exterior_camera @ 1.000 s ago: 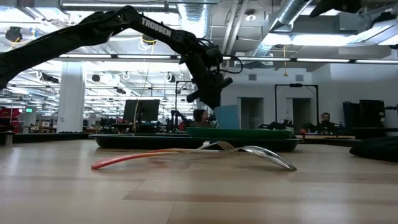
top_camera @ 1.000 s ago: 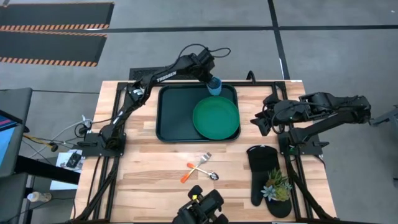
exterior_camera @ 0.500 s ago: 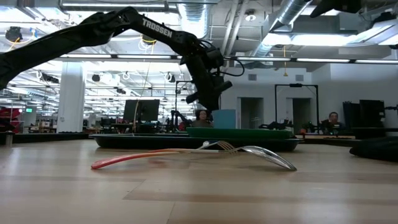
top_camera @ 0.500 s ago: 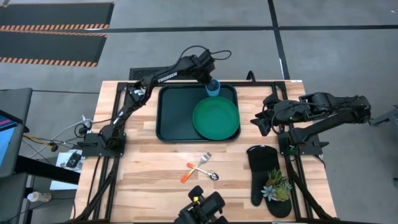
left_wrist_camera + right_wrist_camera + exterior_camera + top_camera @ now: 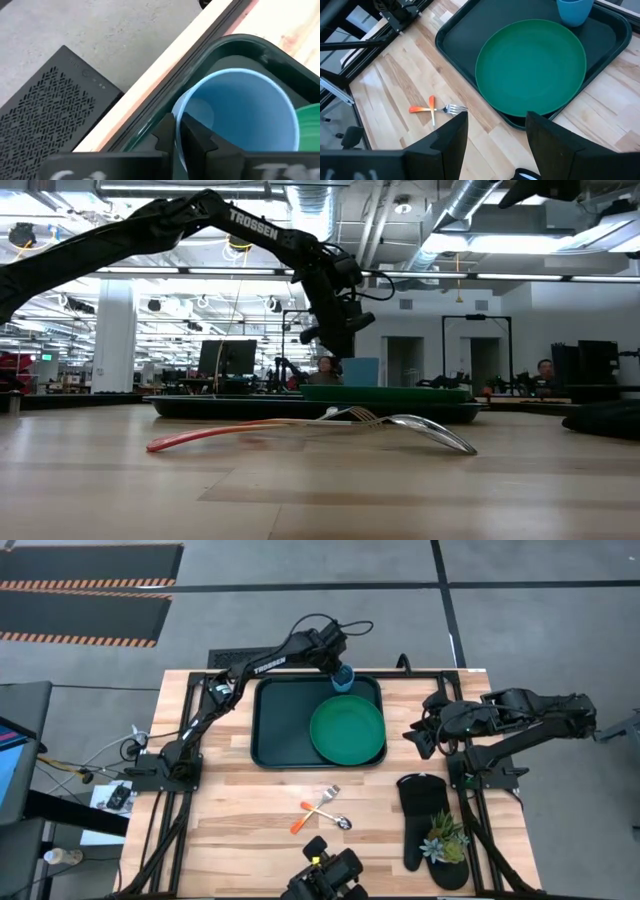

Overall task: Pick and place plate/cup/fork/spoon on tray
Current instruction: Put the blue cup on top of the green plate on the black tray, then put the orange spoon to the left of the green plate on the black tray

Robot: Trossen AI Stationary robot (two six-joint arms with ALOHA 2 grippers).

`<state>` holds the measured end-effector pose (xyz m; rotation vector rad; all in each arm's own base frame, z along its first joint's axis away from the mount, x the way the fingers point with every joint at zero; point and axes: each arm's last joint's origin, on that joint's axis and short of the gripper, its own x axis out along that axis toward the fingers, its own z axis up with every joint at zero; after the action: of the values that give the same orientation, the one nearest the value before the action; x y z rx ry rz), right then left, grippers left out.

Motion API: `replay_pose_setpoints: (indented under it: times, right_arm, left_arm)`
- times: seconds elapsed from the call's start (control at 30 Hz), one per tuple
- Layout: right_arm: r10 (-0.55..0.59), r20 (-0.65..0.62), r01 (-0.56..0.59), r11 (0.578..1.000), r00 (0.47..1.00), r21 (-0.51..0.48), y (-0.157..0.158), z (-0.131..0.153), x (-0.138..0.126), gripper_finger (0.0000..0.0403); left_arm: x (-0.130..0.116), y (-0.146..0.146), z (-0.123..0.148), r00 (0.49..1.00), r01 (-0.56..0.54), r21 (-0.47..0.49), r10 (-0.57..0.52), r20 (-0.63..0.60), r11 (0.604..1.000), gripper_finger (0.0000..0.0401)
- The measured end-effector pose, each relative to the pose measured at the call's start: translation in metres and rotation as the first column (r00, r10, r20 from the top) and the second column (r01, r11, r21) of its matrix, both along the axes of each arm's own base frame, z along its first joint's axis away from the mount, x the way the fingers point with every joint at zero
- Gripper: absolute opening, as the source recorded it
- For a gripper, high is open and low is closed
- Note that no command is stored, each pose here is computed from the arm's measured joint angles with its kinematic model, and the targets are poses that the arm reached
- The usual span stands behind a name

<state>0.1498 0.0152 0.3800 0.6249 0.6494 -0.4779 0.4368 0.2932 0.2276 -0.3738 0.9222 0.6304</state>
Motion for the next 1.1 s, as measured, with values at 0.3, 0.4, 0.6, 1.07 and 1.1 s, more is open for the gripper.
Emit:
replay_pose_setpoints:
  times: [0.3,0.4,0.6,1.07,1.1]
  right_arm:
    - [0.001,-0.001,-0.001,1.000,1.000,-0.001,0.000,0.000,0.000,0.0223]
    - [0.001,0.000,-0.001,1.000,1.000,-0.001,0.000,0.000,0.000,0.0223]
    - [0.002,-0.001,-0.002,1.000,1.000,-0.002,0.000,0.000,0.000,0.0223]
    - [0.009,-0.002,-0.009,1.000,1.000,-0.008,0.000,0.000,0.000,0.0223]
    - [0.009,0.000,-0.009,1.000,1.000,-0.008,0.000,0.000,-0.001,0.0223]
  left_arm:
    - [0.001,0.000,0.001,1.000,0.000,-0.007,0.000,0.017,1.000,0.0114]
    - [0.001,0.000,0.001,1.000,0.000,-0.008,0.000,0.017,1.000,0.0138]
    - [-0.001,0.000,0.013,0.999,0.000,0.002,0.000,0.041,1.000,0.0182]
    - [-0.030,-0.020,0.068,0.998,0.029,-0.082,-0.024,0.055,0.996,0.0218]
    - [-0.033,-0.023,0.073,0.998,0.040,-0.093,-0.034,0.061,0.995,0.0218]
